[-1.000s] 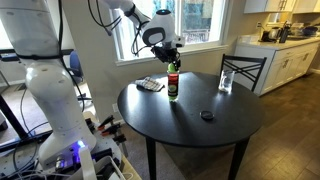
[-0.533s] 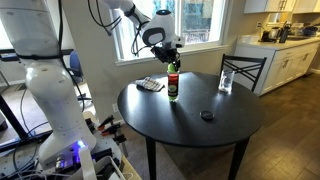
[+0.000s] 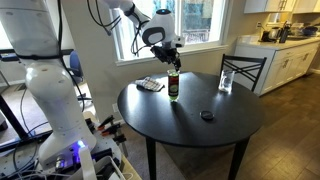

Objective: Put the tennis ball inside the container

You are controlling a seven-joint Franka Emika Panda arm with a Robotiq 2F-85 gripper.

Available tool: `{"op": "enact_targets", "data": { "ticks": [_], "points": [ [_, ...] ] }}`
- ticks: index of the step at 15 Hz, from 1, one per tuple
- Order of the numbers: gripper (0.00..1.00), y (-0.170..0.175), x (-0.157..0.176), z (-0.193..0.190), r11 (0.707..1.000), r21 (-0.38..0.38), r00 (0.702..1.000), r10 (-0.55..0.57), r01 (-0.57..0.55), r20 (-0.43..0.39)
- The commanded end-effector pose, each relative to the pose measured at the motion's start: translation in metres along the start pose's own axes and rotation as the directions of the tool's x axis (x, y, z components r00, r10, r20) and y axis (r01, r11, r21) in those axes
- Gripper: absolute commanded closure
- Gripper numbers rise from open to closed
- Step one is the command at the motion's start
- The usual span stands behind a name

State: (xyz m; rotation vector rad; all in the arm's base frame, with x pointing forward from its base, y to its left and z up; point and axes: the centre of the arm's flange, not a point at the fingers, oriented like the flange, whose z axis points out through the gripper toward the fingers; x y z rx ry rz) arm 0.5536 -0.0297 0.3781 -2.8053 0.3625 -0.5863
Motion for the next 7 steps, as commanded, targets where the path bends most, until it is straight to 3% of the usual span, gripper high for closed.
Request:
{"op": "enact_targets", "data": {
  "ticks": [1,7],
  "points": [
    [0.00,0.000,-0.008,-0.013,0.999,-0.016,0.999,0.033,-0.033,0.016],
    [0.00,0.001,0.001,0.001,1.000,-0.013,1.000,0.019,-0.019,0.004]
  ]
}}
